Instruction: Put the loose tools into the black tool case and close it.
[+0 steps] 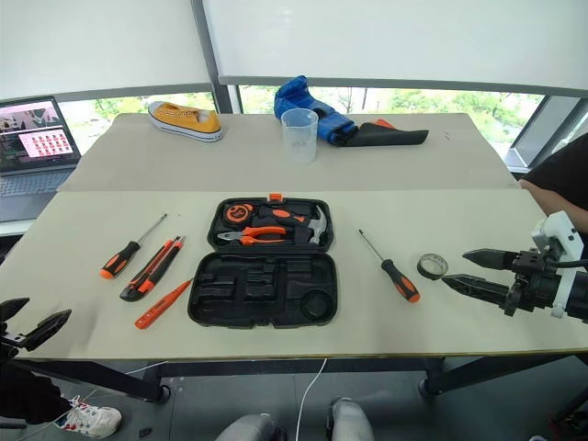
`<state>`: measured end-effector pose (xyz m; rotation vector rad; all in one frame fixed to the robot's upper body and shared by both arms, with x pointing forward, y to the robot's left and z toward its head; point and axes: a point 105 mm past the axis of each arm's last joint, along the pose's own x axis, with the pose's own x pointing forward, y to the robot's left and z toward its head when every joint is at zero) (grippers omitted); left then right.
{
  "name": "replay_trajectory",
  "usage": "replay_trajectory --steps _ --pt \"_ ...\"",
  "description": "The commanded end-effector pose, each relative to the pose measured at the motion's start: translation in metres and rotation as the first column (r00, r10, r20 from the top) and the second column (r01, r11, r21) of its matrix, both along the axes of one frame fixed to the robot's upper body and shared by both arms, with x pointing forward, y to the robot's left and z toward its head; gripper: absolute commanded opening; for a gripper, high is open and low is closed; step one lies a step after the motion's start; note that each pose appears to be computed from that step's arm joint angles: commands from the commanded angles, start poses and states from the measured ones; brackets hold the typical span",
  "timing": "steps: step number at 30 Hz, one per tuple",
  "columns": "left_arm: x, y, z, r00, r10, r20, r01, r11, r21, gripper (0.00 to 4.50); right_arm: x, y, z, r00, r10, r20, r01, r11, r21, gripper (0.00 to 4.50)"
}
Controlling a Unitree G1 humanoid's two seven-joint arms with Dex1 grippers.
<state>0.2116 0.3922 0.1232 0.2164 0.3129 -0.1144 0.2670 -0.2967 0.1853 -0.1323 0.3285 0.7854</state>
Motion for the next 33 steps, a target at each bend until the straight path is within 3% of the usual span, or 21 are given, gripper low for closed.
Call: replay_trajectory --steps 1,5,9,13,17,21,26,29,33 --pt "0.007 -0.003 0.011 0.999 -0.001 0.034 0.000 1.000 0.012 4.47 -0.002 -0.001 0.011 0.999 -0.007 0.048 0.008 1.000 -0.006 4.48" --pt "0.026 -0.013 0.022 0.999 0.023 0.043 -0.019 0.996 -0.089 4.47 -0.001 0.014 0.026 0.995 0.049 0.090 -0.047 0.999 -0.019 4.48" --pt "0.054 -0.018 0.030 0.999 0.034 -0.032 -0.035 0.999 -0.027 4.47 0.001 0.058 0.055 0.966 0.200 0.165 -0.200 0.980 -0.018 4.48" --pt "0.077 -0.025 0.037 0.994 -0.003 -0.106 -0.002 0.999 -0.044 4.47 -0.008 0.101 0.064 0.906 0.386 0.174 -0.380 0.923 -0.068 4.48" --pt "0.100 -0.033 0.031 0.982 -0.045 -0.185 0.034 0.997 -0.062 4.47 -0.009 0.135 0.073 0.827 0.510 0.238 -0.495 0.860 -0.121 4.48" --pt "0.116 -0.032 0.017 0.964 -0.046 -0.260 0.045 0.999 -0.008 4.47 -0.009 0.158 0.083 0.770 0.565 0.295 -0.558 0.822 -0.119 4.48" --pt "0.130 -0.022 0.005 0.957 -0.015 -0.289 0.022 1.000 0.021 4.47 -0.018 0.175 0.077 0.719 0.626 0.302 -0.617 0.775 -0.137 4.48" --pt "0.134 -0.024 -0.003 0.951 -0.041 -0.305 0.045 0.999 0.007 3.73 -0.020 0.178 0.072 0.716 0.628 0.304 -0.620 0.773 -0.136 4.50" --pt "0.138 -0.030 -0.009 0.948 -0.078 -0.310 0.078 0.997 -0.014 2.23 -0.021 0.180 0.069 0.715 0.628 0.307 -0.619 0.773 -0.139 4.50"
